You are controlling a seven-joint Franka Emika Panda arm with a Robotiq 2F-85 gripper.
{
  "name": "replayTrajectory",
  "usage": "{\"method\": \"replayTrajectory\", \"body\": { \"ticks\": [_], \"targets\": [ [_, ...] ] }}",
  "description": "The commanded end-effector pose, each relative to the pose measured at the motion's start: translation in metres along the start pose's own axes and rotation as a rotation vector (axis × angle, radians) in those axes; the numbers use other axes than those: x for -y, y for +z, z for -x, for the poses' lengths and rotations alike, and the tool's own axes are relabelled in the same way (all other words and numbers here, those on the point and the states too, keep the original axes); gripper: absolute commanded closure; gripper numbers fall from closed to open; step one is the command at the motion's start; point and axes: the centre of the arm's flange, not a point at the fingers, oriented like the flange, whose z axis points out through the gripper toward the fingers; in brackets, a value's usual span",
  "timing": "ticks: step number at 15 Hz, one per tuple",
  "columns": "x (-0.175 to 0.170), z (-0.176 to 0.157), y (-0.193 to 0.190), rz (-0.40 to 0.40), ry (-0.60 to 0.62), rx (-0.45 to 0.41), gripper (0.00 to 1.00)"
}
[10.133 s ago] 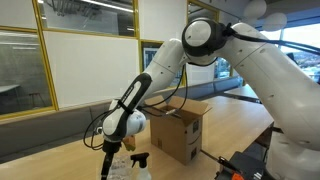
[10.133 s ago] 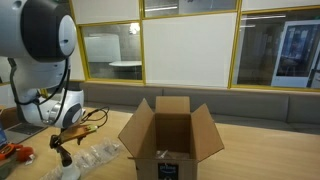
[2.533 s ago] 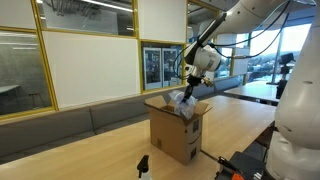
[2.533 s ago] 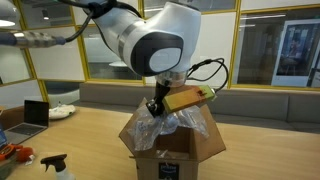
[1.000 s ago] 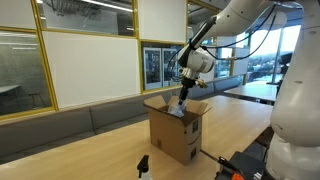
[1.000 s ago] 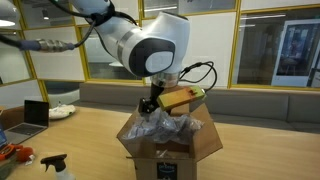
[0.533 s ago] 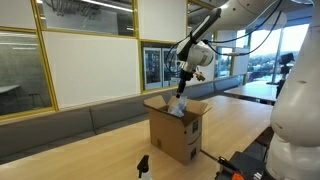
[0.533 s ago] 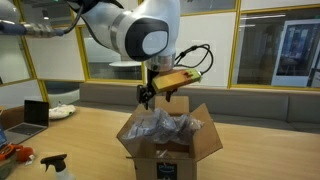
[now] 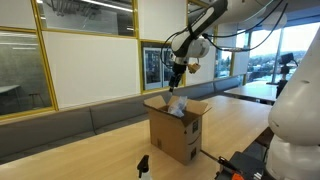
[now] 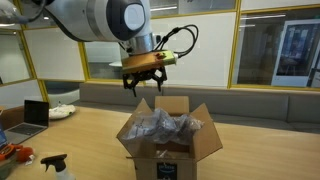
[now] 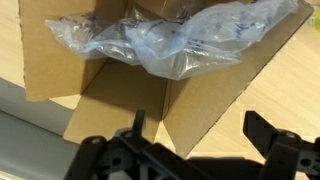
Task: Remove all the plastic bags and the spray bottle from the table and put them in the box
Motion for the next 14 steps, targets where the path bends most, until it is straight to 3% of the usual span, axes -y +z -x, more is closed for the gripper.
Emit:
{"method": "replayTrajectory", "body": {
  "ticks": [1, 8, 14],
  "targets": [
    [0.041, -0.028, -0.009, 0.009, 0.123, 0.049, 0.00],
    [0.131, -0.086, 0.011, -0.027, 0.278, 0.080, 0.00],
    [0.195, -0.092, 0.041, -0.058, 0.360, 0.108, 0.00]
  ]
}}
